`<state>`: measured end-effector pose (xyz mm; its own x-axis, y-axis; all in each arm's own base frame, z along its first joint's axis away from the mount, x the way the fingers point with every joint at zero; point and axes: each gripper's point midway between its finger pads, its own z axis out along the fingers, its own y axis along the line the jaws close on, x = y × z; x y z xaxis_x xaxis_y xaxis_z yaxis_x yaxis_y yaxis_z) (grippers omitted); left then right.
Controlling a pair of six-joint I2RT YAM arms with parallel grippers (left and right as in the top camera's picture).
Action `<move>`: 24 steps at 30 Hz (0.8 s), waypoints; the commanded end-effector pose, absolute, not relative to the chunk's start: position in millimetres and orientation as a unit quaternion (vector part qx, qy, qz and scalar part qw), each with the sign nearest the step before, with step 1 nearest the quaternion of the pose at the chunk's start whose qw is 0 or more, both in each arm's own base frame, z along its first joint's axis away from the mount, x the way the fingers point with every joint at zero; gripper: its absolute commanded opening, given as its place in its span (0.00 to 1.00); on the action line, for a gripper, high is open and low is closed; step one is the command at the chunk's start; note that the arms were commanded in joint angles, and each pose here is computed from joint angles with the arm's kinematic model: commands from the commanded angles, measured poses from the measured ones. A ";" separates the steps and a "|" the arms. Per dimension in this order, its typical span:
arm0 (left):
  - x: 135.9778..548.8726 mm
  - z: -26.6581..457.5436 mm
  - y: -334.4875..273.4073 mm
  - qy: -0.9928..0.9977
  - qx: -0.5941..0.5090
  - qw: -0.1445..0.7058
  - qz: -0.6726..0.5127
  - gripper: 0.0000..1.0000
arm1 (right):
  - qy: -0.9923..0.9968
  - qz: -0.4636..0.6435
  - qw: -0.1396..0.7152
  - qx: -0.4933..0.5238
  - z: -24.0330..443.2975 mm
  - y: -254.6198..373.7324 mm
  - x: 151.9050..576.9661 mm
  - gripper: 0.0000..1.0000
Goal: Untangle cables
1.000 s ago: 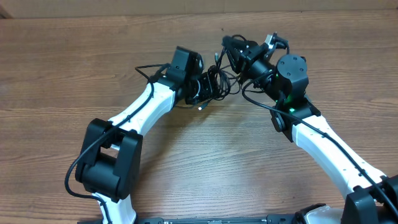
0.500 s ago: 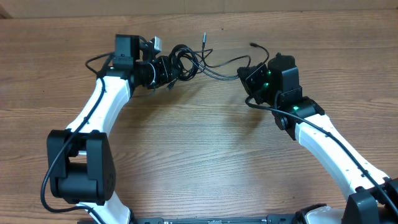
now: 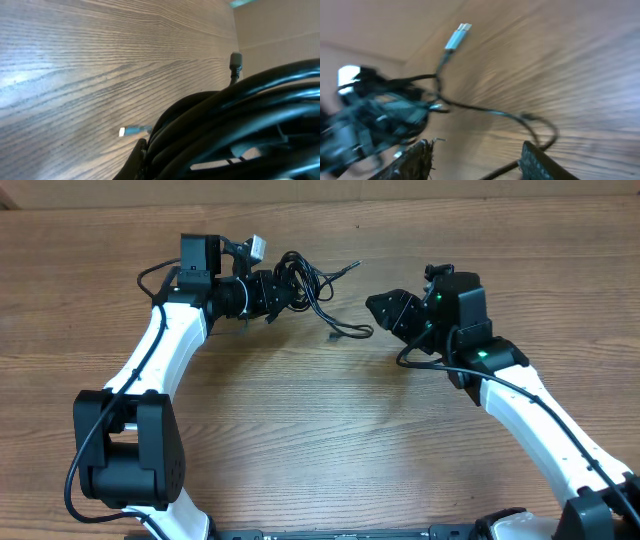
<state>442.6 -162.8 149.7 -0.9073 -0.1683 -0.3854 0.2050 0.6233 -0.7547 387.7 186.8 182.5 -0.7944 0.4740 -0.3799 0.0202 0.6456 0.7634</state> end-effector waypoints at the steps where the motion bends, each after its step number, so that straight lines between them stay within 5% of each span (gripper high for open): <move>1: 440.7 166.0 -163.3 0.863 0.070 0.252 -0.432 0.04 | 0.829 0.476 0.287 0.060 226.8 206.6 374.1 0.57; 8: 442.4 164.7 -162.5 0.862 0.102 0.272 -0.415 0.04 | 0.790 0.551 0.268 0.030 258.8 226.3 364.6 0.68; 14: 446.0 169.0 -163.7 0.856 0.116 0.287 -0.415 0.04 | 0.784 0.571 0.198 0.140 254.8 240.5 361.7 0.61; 24: 431.5 180.8 -184.8 0.831 0.146 0.270 -0.463 0.04 | 0.772 0.502 0.272 0.279 237.8 244.1 386.8 0.49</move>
